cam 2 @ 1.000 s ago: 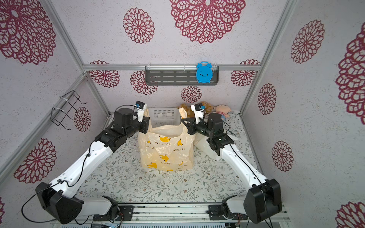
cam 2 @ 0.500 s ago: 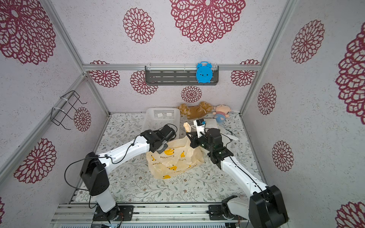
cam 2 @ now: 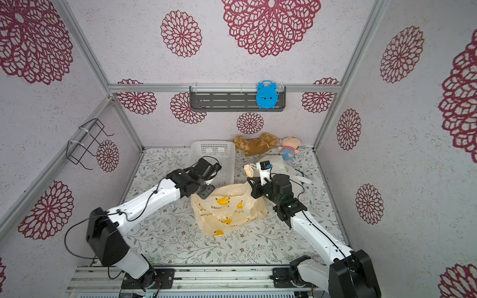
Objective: Place the banana into a plastic bag & tie a knot
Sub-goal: Adjust the plastic bag at the center of the board.
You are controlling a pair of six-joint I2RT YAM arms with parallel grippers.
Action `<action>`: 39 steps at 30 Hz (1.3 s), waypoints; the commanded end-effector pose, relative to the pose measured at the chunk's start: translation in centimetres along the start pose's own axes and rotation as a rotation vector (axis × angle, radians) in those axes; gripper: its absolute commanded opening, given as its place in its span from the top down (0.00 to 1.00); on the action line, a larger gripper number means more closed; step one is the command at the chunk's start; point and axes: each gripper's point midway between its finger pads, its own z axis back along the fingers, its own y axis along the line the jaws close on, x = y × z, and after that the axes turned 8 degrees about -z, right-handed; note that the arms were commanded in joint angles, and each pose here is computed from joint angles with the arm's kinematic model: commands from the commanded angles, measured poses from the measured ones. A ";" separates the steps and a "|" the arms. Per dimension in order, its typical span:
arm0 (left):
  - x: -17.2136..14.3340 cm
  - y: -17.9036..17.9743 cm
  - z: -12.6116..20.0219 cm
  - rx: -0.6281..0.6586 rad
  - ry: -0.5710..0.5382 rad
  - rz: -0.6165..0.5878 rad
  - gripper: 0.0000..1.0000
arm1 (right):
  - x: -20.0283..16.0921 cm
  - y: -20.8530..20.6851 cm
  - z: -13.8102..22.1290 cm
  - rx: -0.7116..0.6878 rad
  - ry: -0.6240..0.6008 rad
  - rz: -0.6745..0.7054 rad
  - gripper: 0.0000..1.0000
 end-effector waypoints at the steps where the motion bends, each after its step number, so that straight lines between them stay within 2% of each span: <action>1: 1.7 0.0 1.2 -0.088 -0.169 0.067 0.17 | 2.6 1.5 0.4 0.048 -0.052 0.021 1.00; 3: 1.5 1.0 2.2 -0.096 -0.230 0.117 0.09 | 2.7 1.7 0.4 0.056 -0.045 0.025 1.00; 4: 1.5 1.4 2.8 -0.101 -0.265 0.138 0.00 | 2.8 1.7 0.3 0.058 -0.041 0.027 1.00; 10: 0.9 3.7 6.9 -0.104 -0.518 0.301 0.03 | 3.0 2.0 0.0 0.080 -0.021 0.020 1.00; 15: -1.4 5.8 8.9 -0.014 -0.614 0.387 0.03 | 3.1 2.3 -0.3 0.102 -0.003 0.010 1.00; 17: -2.7 7.0 8.6 0.003 -0.639 0.452 0.03 | 3.0 2.3 -0.4 0.104 0.004 0.009 1.00; 21: -4.1 7.2 6.8 -0.097 -0.733 0.550 0.03 | 3.2 2.4 -0.5 0.109 0.013 0.012 1.00; 25: -5.4 7.8 4.4 -0.146 -0.768 0.665 0.03 | 3.3 2.6 -0.5 0.110 0.031 0.017 1.00; 27: -5.5 8.1 4.1 -0.222 -0.800 0.712 0.03 | 3.3 2.6 -0.5 0.113 0.040 0.020 1.00; 30: -5.5 8.1 3.6 -0.314 -0.812 0.740 0.03 | 3.2 2.7 -0.6 0.115 0.053 0.021 1.00; 34: -5.6 8.7 3.5 -0.317 -0.866 0.753 0.03 | 3.2 2.9 -0.7 0.128 0.054 0.019 1.00; 36: -5.0 8.2 4.3 -0.373 -0.936 0.700 0.03 | 3.2 3.0 -0.8 0.136 0.059 0.015 1.00; 39: -4.5 7.4 4.5 -0.449 -0.970 0.656 0.03 | 3.2 3.0 -0.9 0.136 0.068 0.019 1.00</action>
